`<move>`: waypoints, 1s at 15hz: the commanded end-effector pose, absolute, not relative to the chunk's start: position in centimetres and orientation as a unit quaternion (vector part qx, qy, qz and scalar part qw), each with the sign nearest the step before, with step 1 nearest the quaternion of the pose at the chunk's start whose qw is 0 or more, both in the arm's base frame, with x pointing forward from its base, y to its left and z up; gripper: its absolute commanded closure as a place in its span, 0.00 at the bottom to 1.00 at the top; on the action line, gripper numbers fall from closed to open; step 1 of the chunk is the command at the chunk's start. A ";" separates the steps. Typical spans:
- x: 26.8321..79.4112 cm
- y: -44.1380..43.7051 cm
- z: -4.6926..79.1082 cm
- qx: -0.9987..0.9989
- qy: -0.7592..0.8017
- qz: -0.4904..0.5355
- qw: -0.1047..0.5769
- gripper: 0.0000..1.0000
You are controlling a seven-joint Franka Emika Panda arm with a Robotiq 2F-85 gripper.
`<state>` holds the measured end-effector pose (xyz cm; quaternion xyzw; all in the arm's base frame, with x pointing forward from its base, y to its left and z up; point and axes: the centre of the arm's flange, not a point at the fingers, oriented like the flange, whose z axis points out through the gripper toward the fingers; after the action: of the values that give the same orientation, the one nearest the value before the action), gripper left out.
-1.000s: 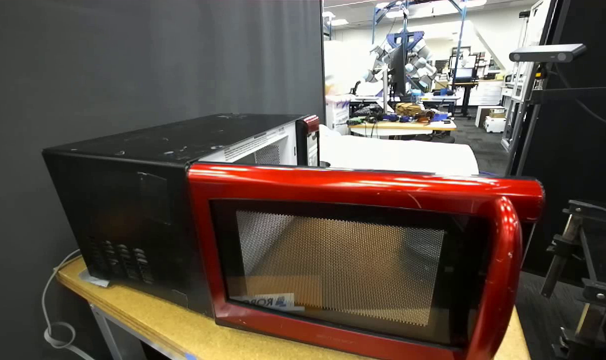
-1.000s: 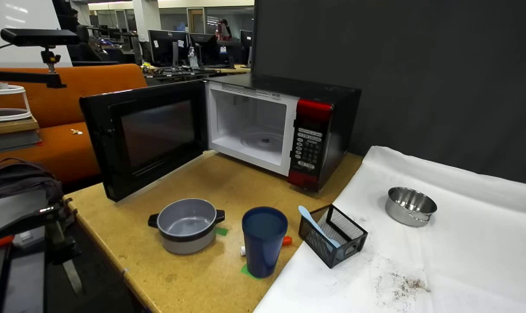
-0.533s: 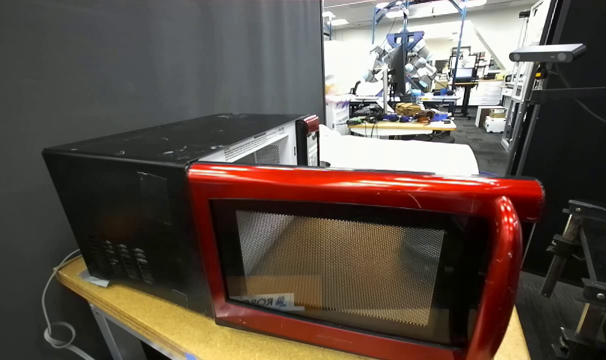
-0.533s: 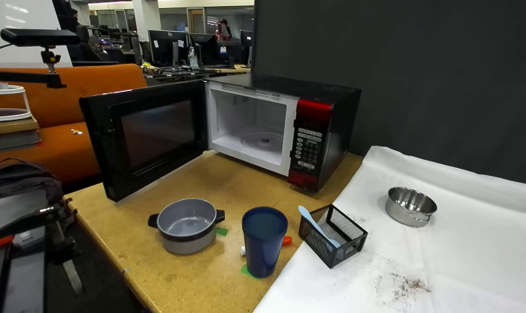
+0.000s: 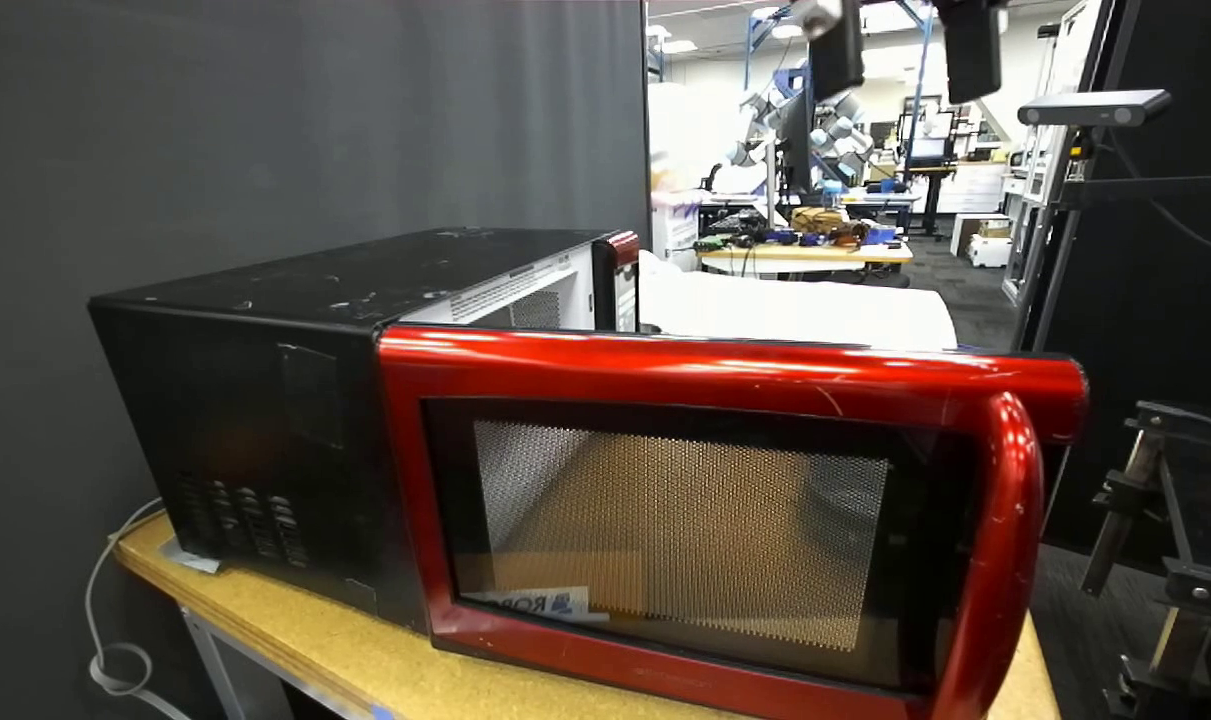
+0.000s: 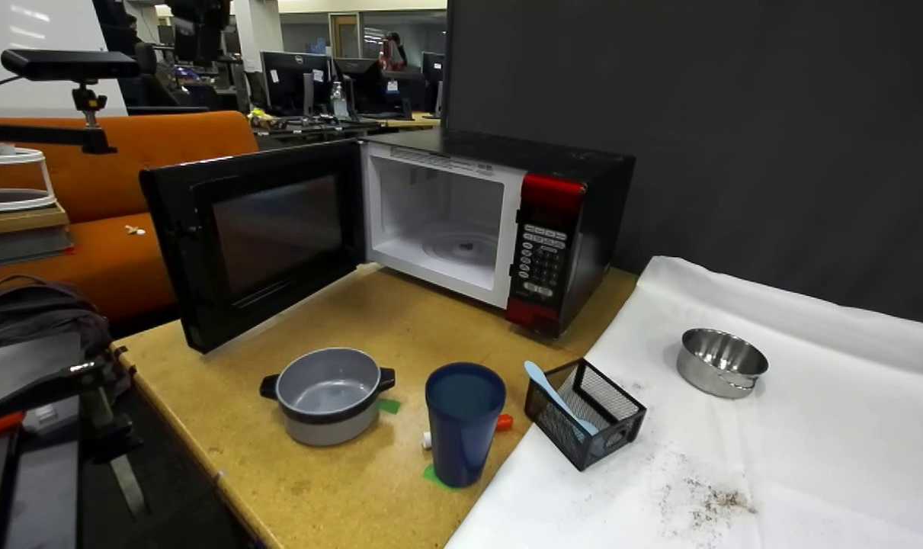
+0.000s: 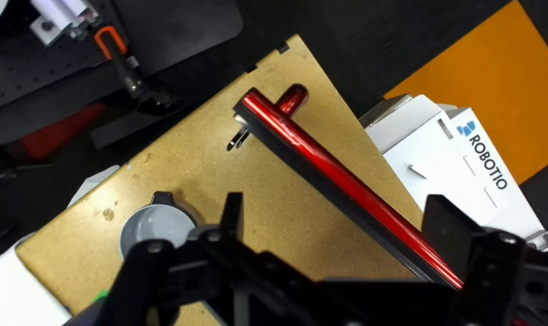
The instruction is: Close the microwave door, then transfer the spoon from the box to the cup
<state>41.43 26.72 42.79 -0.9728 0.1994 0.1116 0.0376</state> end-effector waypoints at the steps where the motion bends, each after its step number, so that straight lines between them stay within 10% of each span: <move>1: 42.1 28.5 40.3 -0.948 0.291 0.113 0.068 0.00; 10: 39.3 32.5 31.1 -0.871 0.477 0.090 0.075 0.00; 15: 39.8 30.9 29.9 -0.881 0.472 -0.025 -0.028 0.00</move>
<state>39.11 31.52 30.01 -0.8831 0.4679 0.0308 0.0184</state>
